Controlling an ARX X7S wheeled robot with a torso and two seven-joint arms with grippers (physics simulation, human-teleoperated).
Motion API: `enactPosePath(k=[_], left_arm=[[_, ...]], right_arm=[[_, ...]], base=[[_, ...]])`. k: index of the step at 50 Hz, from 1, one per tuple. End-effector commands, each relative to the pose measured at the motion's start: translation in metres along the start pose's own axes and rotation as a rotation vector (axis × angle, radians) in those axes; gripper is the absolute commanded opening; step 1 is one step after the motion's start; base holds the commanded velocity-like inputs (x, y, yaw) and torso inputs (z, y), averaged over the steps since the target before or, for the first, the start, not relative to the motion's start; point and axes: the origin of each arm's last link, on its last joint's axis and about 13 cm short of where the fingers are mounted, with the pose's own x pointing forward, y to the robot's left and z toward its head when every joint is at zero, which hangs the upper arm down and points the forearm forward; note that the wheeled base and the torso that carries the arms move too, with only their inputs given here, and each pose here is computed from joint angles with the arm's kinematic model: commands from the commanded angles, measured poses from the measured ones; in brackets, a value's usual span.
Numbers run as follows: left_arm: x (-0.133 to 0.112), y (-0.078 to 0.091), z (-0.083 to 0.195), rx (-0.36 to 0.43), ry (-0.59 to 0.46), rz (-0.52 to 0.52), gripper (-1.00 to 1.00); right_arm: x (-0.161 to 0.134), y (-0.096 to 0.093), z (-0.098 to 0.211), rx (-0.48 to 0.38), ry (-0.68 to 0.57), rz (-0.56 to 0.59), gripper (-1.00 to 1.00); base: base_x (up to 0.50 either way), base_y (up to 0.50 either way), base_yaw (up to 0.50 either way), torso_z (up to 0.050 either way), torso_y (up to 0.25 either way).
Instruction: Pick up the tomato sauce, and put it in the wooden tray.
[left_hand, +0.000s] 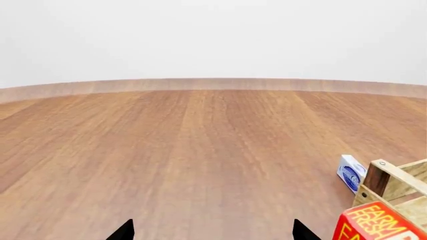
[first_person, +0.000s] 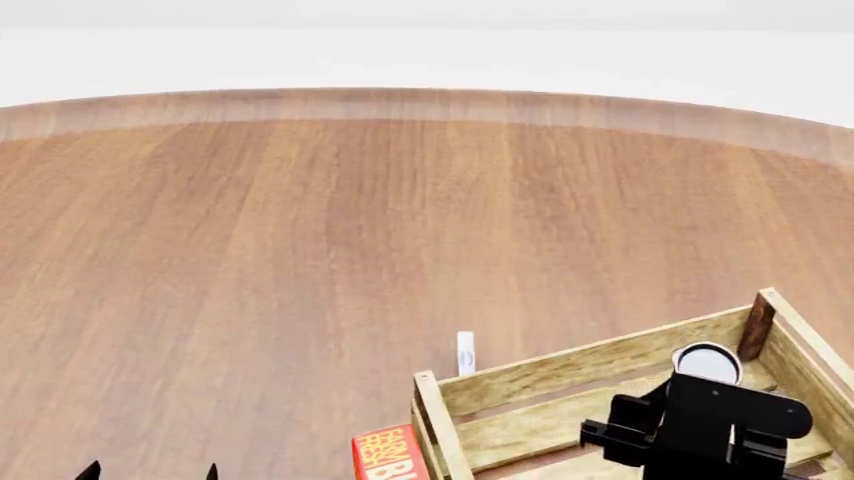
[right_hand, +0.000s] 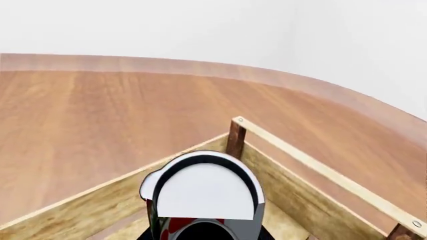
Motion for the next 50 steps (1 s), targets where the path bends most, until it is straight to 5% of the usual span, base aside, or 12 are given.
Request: enactPosePath(k=[1, 7, 15, 38, 50], left_arm=[[-0.001, 0.000, 0.000, -0.003, -0.030, -0.009, 1.00], [-0.001, 0.001, 0.000, -0.005, -0.030, -0.010, 1.00], [-0.002, 0.001, 0.000, -0.007, -0.031, -0.012, 1.00], [0.000, 0.001, 0.000, -0.006, -0.033, -0.011, 1.00], [-0.001, 0.001, 0.000, -0.005, -0.033, -0.011, 1.00]], right_arm=[[0.002, 0.001, -0.011, -0.067, 0.013, -0.006, -1.00], [0.003, 0.003, -0.015, -0.128, -0.017, -0.034, -1.00], [0.007, 0.001, -0.018, -0.066, 0.059, -0.003, -1.00], [0.008, 0.002, -0.024, -0.094, 0.271, 0.047, -1.00], [0.009, 0.001, -0.023, -0.088, 0.270, 0.042, -1.00]], base=[[0.00, 0.00, 0.00, 0.000, 0.000], [0.00, 0.00, 0.00, 0.000, 0.000], [0.00, 0.00, 0.00, 0.000, 0.000], [0.00, 0.00, 0.00, 0.000, 0.000], [0.00, 0.00, 0.00, 0.000, 0.000]])
